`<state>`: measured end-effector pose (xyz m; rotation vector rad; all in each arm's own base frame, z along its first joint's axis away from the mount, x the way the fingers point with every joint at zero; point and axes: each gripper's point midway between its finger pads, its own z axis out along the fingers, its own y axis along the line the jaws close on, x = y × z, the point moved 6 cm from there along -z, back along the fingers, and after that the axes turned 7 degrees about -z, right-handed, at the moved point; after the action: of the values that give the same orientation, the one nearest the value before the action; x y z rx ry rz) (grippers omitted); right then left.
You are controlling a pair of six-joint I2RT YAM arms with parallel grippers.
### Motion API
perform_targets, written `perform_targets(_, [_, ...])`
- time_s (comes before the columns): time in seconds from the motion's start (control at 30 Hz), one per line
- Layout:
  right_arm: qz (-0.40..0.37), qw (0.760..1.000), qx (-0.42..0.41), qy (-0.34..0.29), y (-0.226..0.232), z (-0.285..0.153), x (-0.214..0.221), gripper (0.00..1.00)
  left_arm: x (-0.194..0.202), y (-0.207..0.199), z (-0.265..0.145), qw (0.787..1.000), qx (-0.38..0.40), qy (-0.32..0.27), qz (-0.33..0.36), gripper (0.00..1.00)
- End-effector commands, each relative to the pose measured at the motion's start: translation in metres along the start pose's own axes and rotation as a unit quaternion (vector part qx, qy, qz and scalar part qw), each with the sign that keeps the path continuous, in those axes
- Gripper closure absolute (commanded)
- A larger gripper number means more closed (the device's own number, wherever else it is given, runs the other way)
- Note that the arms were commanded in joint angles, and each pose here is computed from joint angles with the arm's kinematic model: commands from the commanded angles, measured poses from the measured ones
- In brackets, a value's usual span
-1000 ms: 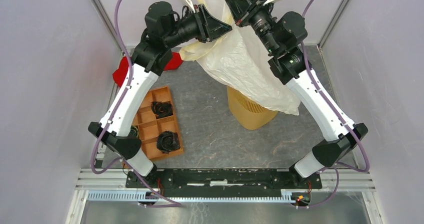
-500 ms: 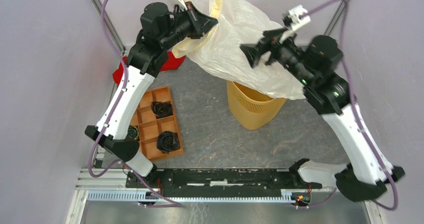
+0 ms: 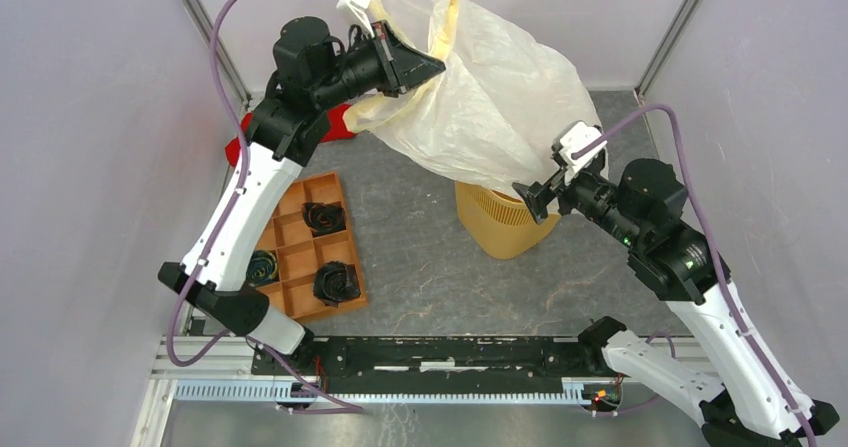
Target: Put the trash bags into the trash bin
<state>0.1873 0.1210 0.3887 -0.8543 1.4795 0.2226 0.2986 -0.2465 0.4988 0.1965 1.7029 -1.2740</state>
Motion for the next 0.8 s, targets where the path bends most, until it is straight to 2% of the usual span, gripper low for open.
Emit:
perform_targets(0.0, [-0.033, 0.997, 0.058, -0.046, -0.018, -0.018, -0.022, 0.02, -0.001, -0.045, -0.025, 0.991, 0.101, 0.016, -0.089, 0.98])
perform_targets(0.1, [-0.029, 0.996, 0.057, -0.068, -0.017, -0.021, -0.027, 0.02, 0.002, -0.055, -0.032, 0.969, 0.123, 0.004, -0.214, 0.98])
perform_targets(0.17, [-0.016, 0.994, 0.062, -0.084, -0.014, -0.023, -0.024, 0.02, -0.003, -0.072, -0.046, 0.946, 0.175, -0.024, -0.271, 0.98])
perform_targets(0.23, [-0.005, 0.992, 0.077, -0.095, -0.014, -0.024, -0.02, 0.02, -0.001, -0.07, -0.052, 0.927, 0.179, -0.032, -0.327, 0.98])
perform_targets(0.27, [-0.001, 0.992, 0.087, -0.096, -0.016, -0.026, -0.019, 0.04, -0.002, -0.072, -0.055, 0.921, 0.182, -0.035, -0.342, 0.98])
perform_targets(0.3, [0.003, 0.99, 0.101, -0.096, -0.019, -0.028, -0.019, 0.1, -0.002, -0.074, -0.057, 0.916, 0.184, -0.036, -0.354, 0.98])
perform_targets(0.33, [0.008, 0.989, 0.115, -0.094, -0.022, -0.029, -0.018, 0.17, -0.003, -0.077, -0.059, 0.912, 0.187, -0.035, -0.363, 0.98])
perform_targets(0.37, [0.019, 0.987, 0.133, -0.093, -0.026, -0.031, -0.021, 0.3, -0.004, -0.081, -0.06, 0.907, 0.194, -0.032, -0.373, 0.98])
perform_targets(0.43, [0.038, 0.982, 0.16, -0.094, -0.036, -0.035, -0.032, 0.64, -0.004, -0.091, -0.064, 0.9, 0.212, -0.021, -0.379, 0.98])
perform_targets(0.47, [0.049, 0.979, 0.174, -0.094, -0.042, -0.037, -0.042, 0.84, -0.005, -0.095, -0.066, 0.897, 0.219, -0.018, -0.384, 0.98])
perform_targets(0.5, [0.061, 0.976, 0.185, -0.095, -0.049, -0.04, -0.053, 0.98, -0.006, -0.098, -0.068, 0.896, 0.222, -0.019, -0.383, 0.98])
perform_targets(0.63, [0.108, 0.964, 0.2, -0.137, -0.063, -0.054, -0.095, 0.99, -0.002, -0.086, -0.065, 0.905, 0.165, -0.034, -0.39, 0.98])
perform_targets(0.77, [0.139, 0.952, 0.215, -0.167, -0.074, -0.065, -0.123, 0.99, 0.003, -0.071, -0.058, 0.901, 0.135, -0.046, -0.408, 0.98])
